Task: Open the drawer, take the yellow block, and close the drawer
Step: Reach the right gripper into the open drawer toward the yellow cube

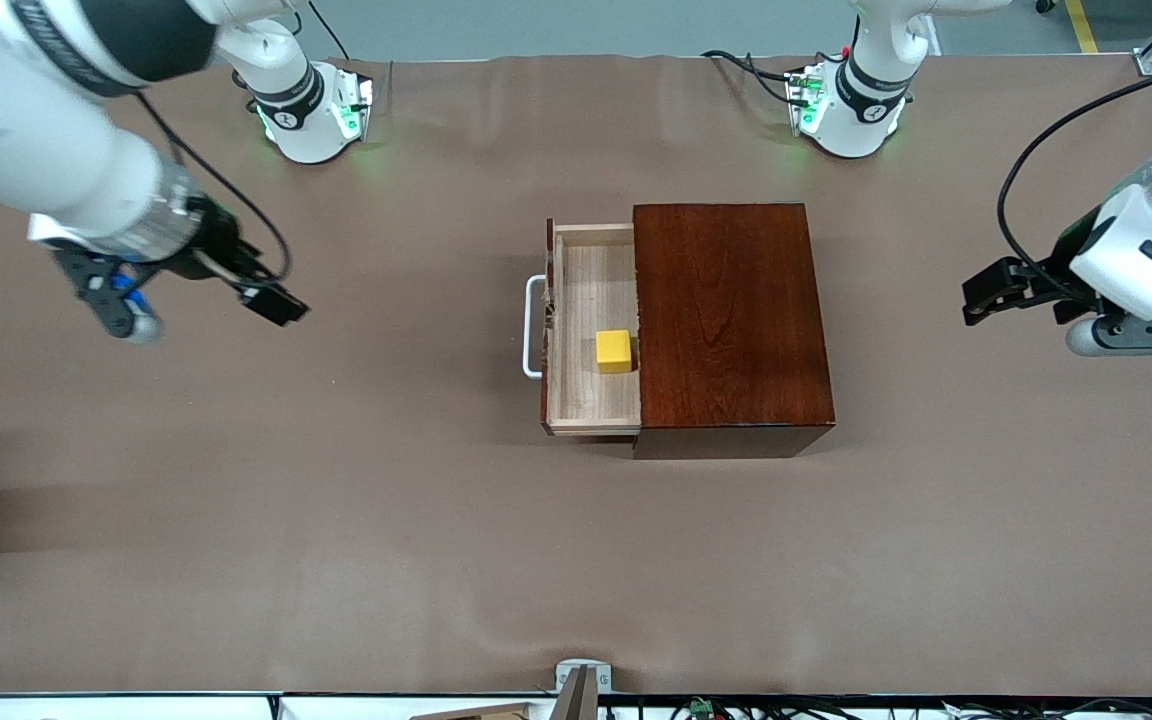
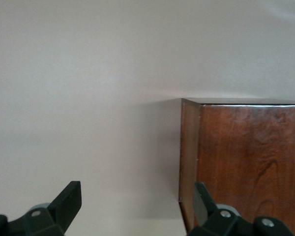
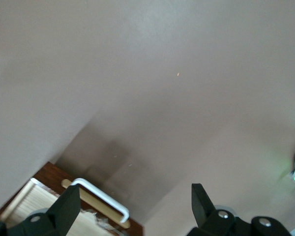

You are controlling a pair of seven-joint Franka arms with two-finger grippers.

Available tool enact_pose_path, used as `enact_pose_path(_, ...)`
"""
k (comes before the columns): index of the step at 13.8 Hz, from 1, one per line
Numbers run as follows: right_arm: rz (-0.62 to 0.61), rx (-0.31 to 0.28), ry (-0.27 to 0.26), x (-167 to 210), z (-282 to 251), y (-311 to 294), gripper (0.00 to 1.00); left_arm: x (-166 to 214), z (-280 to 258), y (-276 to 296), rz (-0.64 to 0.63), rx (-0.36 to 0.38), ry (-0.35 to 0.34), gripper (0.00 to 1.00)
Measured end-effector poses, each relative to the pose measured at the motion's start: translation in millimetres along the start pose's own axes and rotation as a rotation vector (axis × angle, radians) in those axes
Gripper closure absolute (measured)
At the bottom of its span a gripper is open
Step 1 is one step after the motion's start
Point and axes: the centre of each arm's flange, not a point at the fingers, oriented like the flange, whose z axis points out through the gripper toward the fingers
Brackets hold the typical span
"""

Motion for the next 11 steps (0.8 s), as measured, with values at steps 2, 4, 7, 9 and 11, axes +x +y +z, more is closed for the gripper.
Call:
enact_pose_path(2,0.096,-0.009,0.002,-32,17,-29,0.00,2,4,-11,0.004,-0.024,-0.005,0.00)
enact_pose_path(4,0.193,0.010,0.008,-66,40,-65,0.00,2,7,-11,0.008,-0.034,-0.009,0.00)
enact_pose_path(7,0.320,0.079,-0.008,-122,91,-119,0.00,3,6,-7,0.013,-0.041,0.003,0.00)
enact_pose_path(9,0.375,0.113,-0.035,-143,123,-142,0.00,4,6,-9,0.010,-0.042,0.009,0.00)
enact_pose_path(11,0.402,0.114,-0.043,-154,148,-155,0.00,5,5,-10,0.008,-0.042,0.015,0.00)
